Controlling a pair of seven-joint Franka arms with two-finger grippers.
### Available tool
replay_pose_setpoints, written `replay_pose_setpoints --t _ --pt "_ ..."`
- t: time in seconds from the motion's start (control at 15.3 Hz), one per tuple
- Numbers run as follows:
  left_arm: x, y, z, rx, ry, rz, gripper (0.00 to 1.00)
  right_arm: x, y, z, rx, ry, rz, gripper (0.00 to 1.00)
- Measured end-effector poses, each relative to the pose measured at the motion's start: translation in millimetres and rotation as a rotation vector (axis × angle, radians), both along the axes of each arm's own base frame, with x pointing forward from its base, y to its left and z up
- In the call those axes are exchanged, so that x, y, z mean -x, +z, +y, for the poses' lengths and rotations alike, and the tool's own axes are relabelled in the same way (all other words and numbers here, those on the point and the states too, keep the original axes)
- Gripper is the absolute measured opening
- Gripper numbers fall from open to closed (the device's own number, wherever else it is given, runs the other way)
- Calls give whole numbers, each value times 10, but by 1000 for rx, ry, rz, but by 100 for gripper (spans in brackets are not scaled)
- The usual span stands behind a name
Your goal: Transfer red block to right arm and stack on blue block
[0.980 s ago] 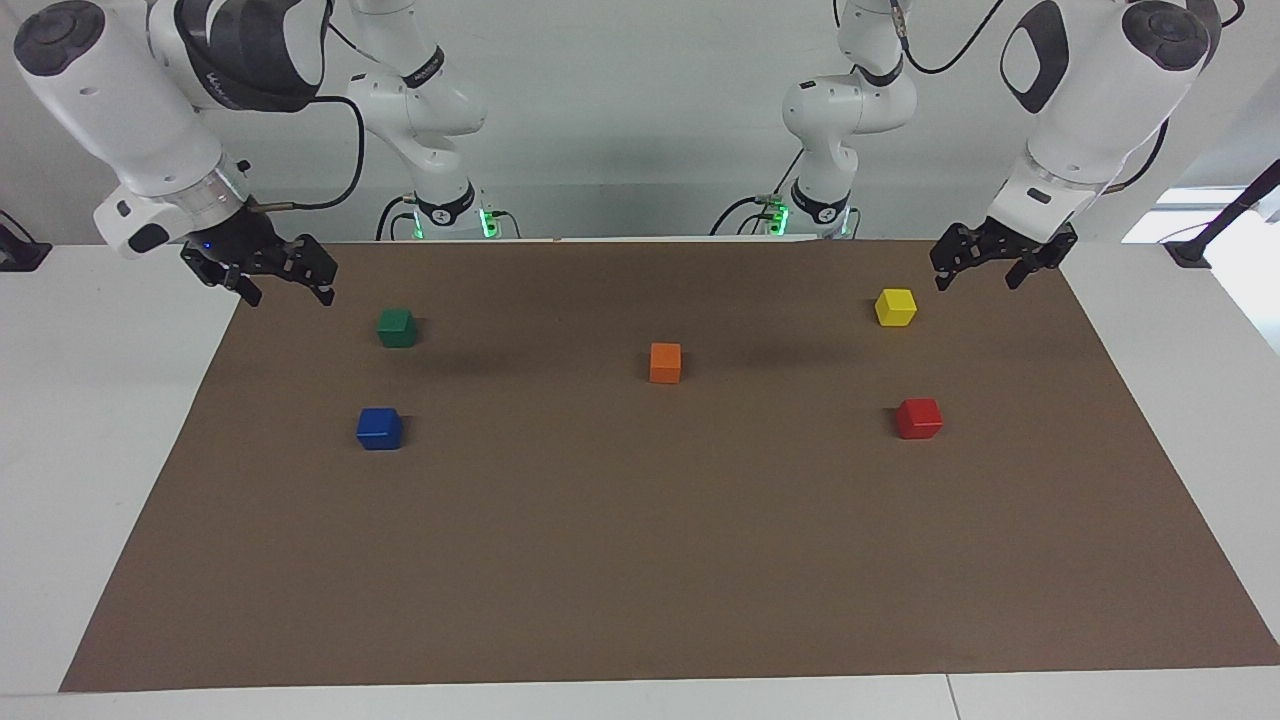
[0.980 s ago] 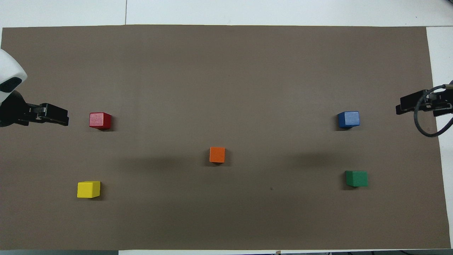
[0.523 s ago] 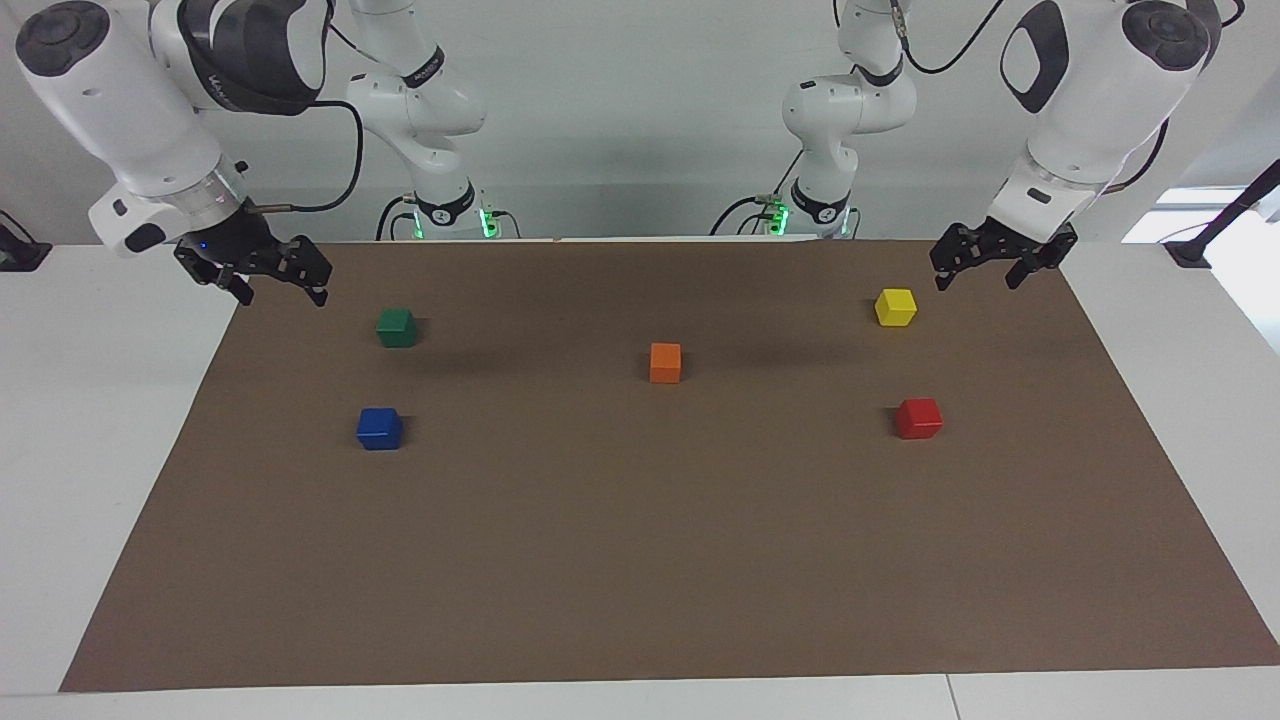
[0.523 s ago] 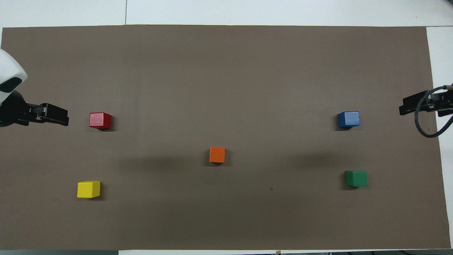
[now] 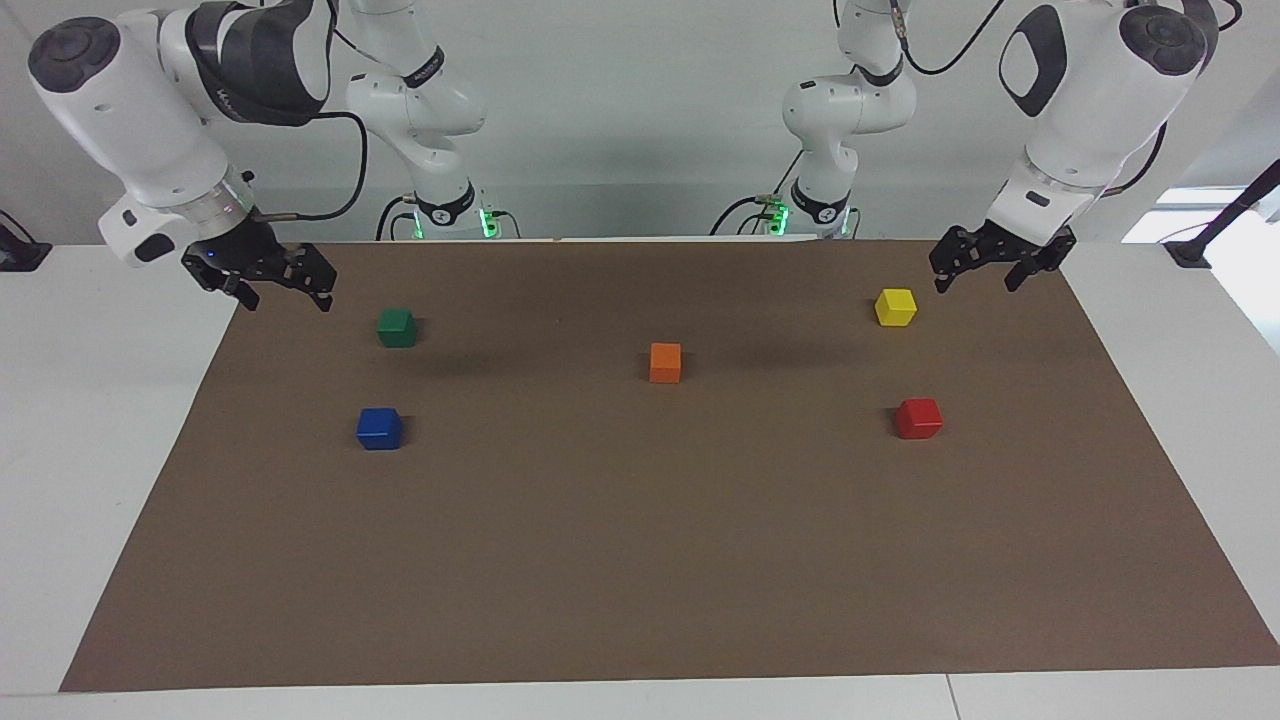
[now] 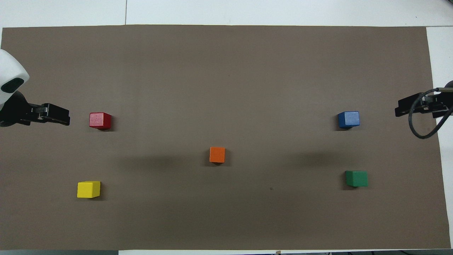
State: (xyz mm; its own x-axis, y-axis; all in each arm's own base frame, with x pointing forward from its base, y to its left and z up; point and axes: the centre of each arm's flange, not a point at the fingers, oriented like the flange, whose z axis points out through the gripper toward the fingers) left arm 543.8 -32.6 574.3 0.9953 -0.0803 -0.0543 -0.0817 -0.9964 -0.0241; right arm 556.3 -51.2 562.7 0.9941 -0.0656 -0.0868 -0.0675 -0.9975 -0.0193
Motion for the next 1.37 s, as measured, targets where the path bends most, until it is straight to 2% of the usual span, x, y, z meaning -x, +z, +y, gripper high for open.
replay_pose_setpoints --t 0.26,0.46,0.72,0.85,1.05,1.24,1.37 --pt "77 -344 43 -1 6 -41 100 25 -20 14 -1 2 5 100" --pt "93 -613 52 -1 6 -47 100 35 -3 20 0 3 0 100" --pt "10 -1142 103 6 12 -64 100 -37 -27 93 -20 26 -57 100" --pt "-1 -1466 149 10 18 -77 100 -77 -128 238 -140 12 -75 100" --pt "-55 -1838 164 16 20 -83 100 -136 -347 438 -372 58 -86 100" --pt "-141 -2043 161 22 19 -100 100 -137 -617 677 -693 80 -106 100" --pt "-176 -2140 160 24 19 -107 100 -112 -790 815 -905 68 -143 100"
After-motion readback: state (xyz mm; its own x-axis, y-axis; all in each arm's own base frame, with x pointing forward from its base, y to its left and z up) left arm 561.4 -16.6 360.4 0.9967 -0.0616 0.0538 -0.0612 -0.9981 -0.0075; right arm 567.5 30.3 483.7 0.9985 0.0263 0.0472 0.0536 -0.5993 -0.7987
